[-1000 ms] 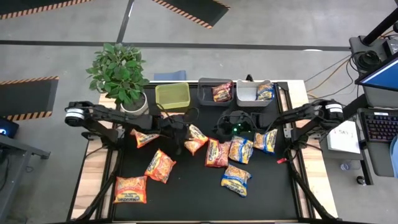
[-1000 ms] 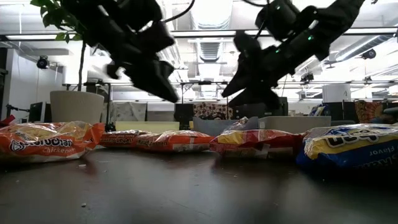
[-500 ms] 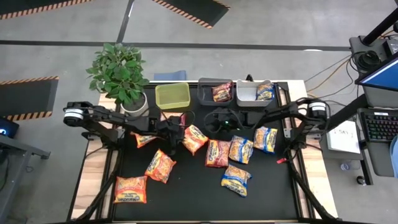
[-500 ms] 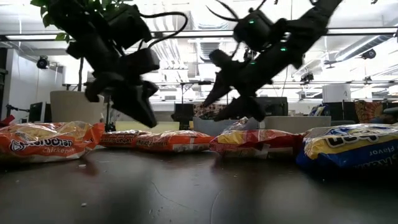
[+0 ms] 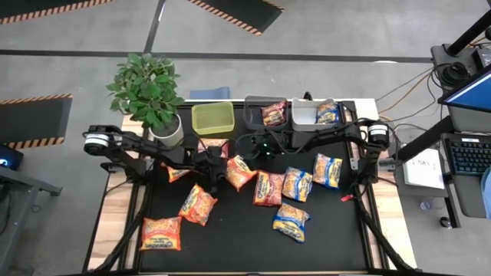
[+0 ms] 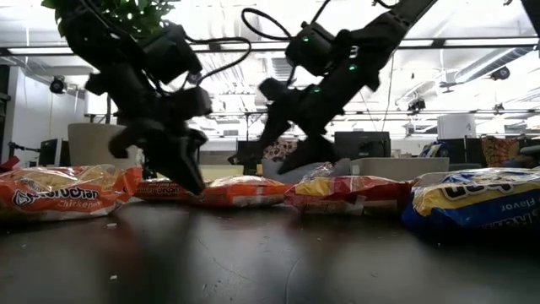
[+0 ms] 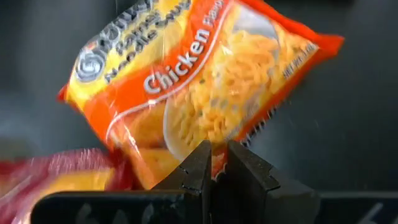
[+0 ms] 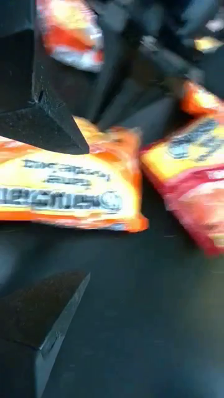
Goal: Sort Maruchan noodles
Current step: Put the orange noodle pack into the yellow bin
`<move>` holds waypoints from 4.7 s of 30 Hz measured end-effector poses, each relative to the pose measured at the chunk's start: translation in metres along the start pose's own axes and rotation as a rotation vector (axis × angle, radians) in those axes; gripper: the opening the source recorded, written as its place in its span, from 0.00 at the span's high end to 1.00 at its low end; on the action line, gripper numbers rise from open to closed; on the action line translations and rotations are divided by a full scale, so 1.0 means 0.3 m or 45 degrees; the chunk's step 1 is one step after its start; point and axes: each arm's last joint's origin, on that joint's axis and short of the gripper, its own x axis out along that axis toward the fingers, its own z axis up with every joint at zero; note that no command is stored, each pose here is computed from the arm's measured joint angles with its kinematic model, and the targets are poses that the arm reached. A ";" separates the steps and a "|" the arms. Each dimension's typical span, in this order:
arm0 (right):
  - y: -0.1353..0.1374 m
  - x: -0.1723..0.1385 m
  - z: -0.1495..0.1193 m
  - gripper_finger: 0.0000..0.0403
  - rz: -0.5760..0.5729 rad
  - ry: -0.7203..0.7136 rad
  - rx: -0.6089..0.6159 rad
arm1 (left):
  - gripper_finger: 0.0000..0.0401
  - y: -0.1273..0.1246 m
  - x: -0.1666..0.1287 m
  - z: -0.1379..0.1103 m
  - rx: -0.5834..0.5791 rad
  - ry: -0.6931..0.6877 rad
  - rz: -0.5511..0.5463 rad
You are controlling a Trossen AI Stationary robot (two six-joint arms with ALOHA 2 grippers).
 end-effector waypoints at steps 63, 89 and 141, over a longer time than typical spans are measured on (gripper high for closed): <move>-0.011 0.033 -0.047 0.80 0.511 -0.076 -0.381 | 0.91 0.024 -0.230 0.073 -0.092 -0.476 0.108; 0.060 -0.076 -0.101 0.80 0.284 -0.356 -0.807 | 0.38 0.052 -0.190 0.120 -0.277 -0.669 0.197; 0.038 -0.272 0.015 0.59 -0.073 -0.600 -0.705 | 0.89 0.094 -0.199 0.124 -0.353 -0.396 0.699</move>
